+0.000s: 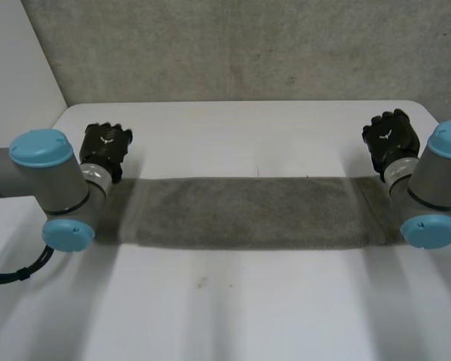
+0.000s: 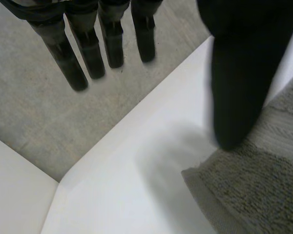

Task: Fold the laundry

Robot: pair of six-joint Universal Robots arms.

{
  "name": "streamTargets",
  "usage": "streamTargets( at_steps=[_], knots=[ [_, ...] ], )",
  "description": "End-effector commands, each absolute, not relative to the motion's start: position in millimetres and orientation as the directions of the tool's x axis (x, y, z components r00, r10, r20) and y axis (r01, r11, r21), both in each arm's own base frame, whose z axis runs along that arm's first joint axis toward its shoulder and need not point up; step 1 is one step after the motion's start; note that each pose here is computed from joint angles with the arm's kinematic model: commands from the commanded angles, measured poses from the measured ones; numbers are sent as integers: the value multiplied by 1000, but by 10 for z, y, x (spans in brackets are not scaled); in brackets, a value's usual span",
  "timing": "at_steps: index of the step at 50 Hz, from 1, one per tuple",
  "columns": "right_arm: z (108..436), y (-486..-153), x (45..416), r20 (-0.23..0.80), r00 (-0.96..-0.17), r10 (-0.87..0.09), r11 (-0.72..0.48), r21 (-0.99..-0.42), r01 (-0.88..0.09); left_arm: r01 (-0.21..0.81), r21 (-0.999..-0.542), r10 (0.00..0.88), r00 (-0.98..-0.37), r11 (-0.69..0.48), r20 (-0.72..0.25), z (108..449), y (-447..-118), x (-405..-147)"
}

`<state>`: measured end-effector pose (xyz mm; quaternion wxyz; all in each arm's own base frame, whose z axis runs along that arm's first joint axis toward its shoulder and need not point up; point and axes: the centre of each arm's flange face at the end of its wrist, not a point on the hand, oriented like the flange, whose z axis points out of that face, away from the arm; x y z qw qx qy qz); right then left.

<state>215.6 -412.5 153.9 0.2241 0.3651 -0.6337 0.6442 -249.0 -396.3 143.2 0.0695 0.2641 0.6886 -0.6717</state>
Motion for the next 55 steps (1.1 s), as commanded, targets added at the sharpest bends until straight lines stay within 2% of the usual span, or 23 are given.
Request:
streamTargets(
  at_steps=[1, 5, 8, 10, 11, 13, 16, 18, 22, 27, 31, 35, 40, 55],
  knots=[
    [1950, -4036, 2123, 719, -687, -105, -124, -695, -708, 443, -894, 255, -858, -73, -446, 1681, -3882, -2489],
    [2146, -3898, 2098, 687, -719, -107, -126, -727, -675, 436, -895, 251, -860, -90, -444, 1893, -3697, -2439],
    [2300, -3711, 2059, 657, -739, -152, -106, -754, -648, 433, -896, 250, -861, -96, -443, 2006, -3522, -2384],
    [2321, -3498, 2050, 623, -739, -257, -52, -772, -633, 433, -896, 248, -862, -98, -443, 2051, -3437, -2353],
    [2320, -3497, 2050, 623, -739, -258, -51, -772, -633, 432, -897, 248, -862, -96, -442, 2073, -3347, -2322],
    [2264, -3287, 2047, 558, -738, -381, 39, -787, -615, 428, -899, 249, -864, -95, -437, 2081, -3265, -2298],
    [2243, -3207, 2020, 518, -745, -420, 95, -791, -604, 396, -916, 255, -880, -71, -400, 2026, -3125, -2250],
    [2166, -3113, 1886, 441, -769, -462, 208, -789, -578, 366, -929, 258, -893, -56, -368, 2003, -3075, -2230],
    [2065, -3071, 1766, 398, -781, -481, 249, -793, -557, 260, -965, 259, -931, -23, -257, 2022, -2996, -2179],
    [1880, -3082, 1640, 366, -786, -498, 213, -827, -520, 208, -978, 260, -944, -15, -204, 2050, -2960, -2170],
    [1729, -3152, 1496, 386, -804, -452, 178, -844, -506, 205, -979, 256, -945, -20, -203, 2073, -2926, -2154],
    [1612, -3173, 1485, 395, -801, -450, 165, -845, -509, 202, -979, 256, -945, -30, -203, 2085, -2901, -2148],
    [1416, -3223, 1464, 411, -786, -463, 176, -826, -536, 197, -979, 253, -946, -49, -203, 2147, -2880, -2148],
    [1223, -3343, 1332, 458, -756, -468, 195, -781, -594, 195, -979, 248, -947, -54, -203, 2153, -2873, -2134]
  ],
)
